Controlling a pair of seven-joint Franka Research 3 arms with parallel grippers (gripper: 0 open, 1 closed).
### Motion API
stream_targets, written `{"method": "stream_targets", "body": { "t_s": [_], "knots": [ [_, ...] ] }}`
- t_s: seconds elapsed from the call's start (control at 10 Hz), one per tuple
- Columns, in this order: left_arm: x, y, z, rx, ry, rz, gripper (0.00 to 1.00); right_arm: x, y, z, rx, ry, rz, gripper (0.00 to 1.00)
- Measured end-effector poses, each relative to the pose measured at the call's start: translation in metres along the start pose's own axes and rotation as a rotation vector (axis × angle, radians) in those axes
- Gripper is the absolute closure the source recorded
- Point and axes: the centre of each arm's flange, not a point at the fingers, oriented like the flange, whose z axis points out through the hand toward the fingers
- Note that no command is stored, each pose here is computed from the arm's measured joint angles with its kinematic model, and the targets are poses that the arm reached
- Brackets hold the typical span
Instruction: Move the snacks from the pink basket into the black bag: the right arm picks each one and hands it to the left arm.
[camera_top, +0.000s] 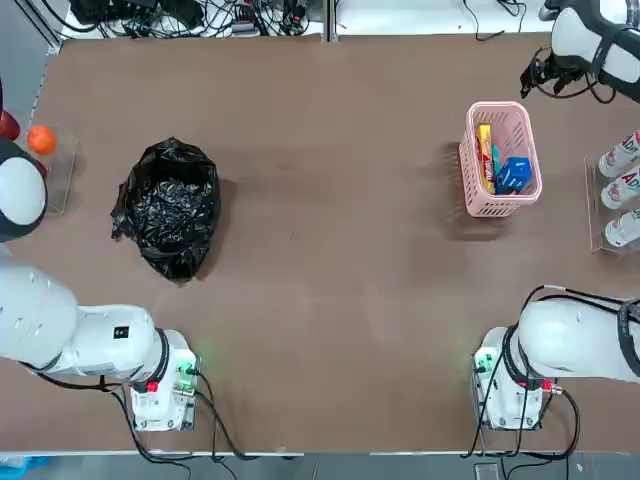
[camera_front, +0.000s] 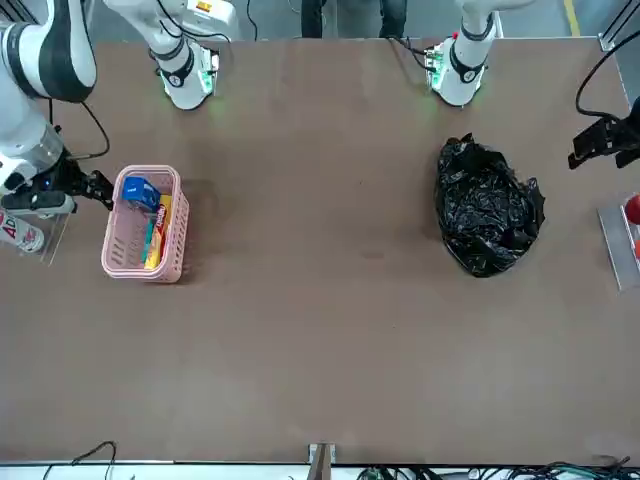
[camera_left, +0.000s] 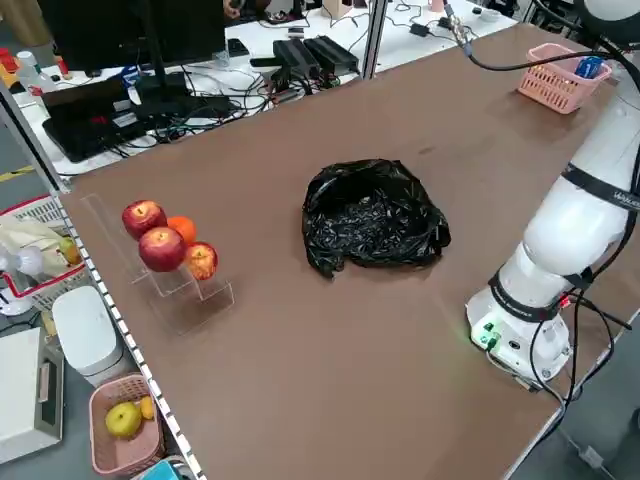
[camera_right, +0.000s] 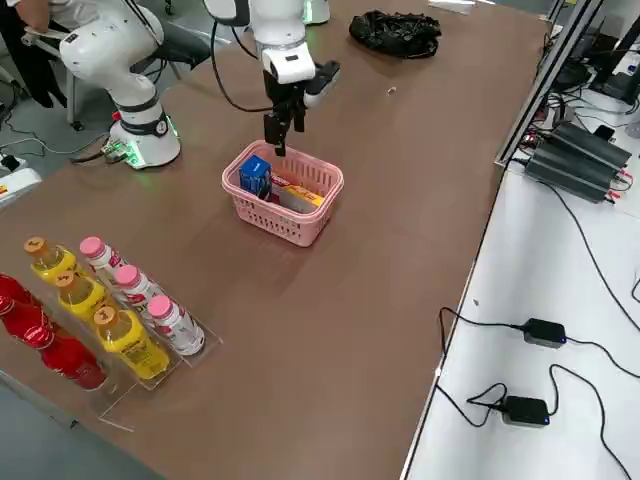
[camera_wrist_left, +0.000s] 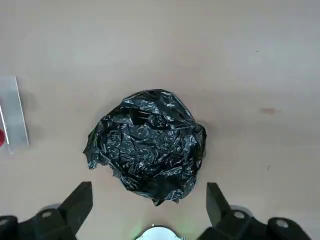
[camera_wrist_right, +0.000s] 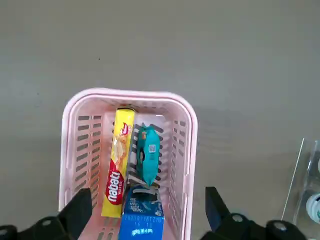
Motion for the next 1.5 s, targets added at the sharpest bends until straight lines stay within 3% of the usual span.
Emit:
{"method": "stream_targets", "body": {
  "t_s": [0.6, 1.2, 1.5],
  "knots": [
    [0.0, -0.005, 0.0, -0.001, 0.0, -0.009, 0.0, -0.033, -0.004, 0.018, 0.007, -0.031, 0.003, 0.0],
    [0.0, -0.009, -0.001, -0.001, 0.001, -0.017, 0.0, -0.1, 0.045, 0.097, 0.041, -0.03, 0.015, 0.0],
    [0.0, -0.009, -0.001, -0.001, 0.001, -0.016, 0.0, -0.1, 0.04, 0.094, 0.042, -0.024, 0.003, 0.0]
  ]
}}
